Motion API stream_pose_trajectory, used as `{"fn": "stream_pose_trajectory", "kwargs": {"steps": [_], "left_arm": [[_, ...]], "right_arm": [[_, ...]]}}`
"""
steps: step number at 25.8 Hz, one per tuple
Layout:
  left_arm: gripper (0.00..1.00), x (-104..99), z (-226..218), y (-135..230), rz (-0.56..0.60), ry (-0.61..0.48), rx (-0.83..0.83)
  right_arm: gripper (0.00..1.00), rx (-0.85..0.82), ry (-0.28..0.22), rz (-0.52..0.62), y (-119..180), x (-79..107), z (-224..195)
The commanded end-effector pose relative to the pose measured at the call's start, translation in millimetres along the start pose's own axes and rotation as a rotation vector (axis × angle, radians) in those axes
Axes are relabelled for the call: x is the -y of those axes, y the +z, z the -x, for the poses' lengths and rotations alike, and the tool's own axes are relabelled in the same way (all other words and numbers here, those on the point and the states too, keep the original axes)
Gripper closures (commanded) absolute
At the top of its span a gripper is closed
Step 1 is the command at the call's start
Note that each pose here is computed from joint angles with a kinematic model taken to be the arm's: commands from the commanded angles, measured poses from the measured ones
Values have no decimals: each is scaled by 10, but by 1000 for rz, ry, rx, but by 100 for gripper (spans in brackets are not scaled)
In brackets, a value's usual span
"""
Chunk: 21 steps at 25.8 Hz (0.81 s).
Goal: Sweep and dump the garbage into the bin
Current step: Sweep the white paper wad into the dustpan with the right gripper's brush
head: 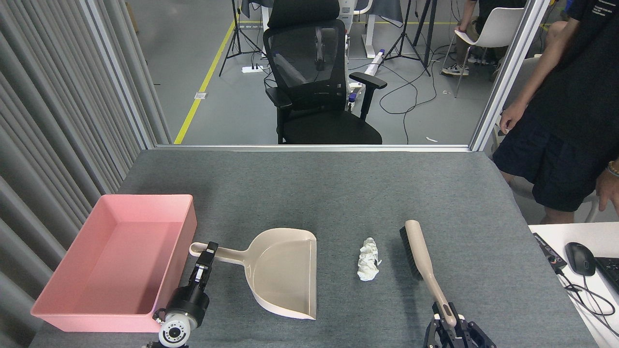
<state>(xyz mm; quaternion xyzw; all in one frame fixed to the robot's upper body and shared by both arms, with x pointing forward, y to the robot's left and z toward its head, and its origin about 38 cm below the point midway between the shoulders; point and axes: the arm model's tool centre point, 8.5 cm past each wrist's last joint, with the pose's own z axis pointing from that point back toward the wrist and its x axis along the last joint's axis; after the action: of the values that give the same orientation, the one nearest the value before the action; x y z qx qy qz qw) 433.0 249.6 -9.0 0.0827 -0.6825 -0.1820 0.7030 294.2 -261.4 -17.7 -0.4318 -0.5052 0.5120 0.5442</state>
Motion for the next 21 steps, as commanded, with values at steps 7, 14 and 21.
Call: {"fn": "stream_pose_trajectory", "kwargs": {"steps": [7, 14, 21], "left_arm": [[83, -10, 13, 23, -11, -5, 3], [83, -19, 2, 24, -13, -7, 7], [82, 11, 63, 88, -11, -2, -6]], "right_arm": [[96, 110, -75, -16, -70, -104, -686], [96, 210, -108, -41, 5, -225, -1485], [95, 346, -210, 11, 146, 23, -2541]]}}
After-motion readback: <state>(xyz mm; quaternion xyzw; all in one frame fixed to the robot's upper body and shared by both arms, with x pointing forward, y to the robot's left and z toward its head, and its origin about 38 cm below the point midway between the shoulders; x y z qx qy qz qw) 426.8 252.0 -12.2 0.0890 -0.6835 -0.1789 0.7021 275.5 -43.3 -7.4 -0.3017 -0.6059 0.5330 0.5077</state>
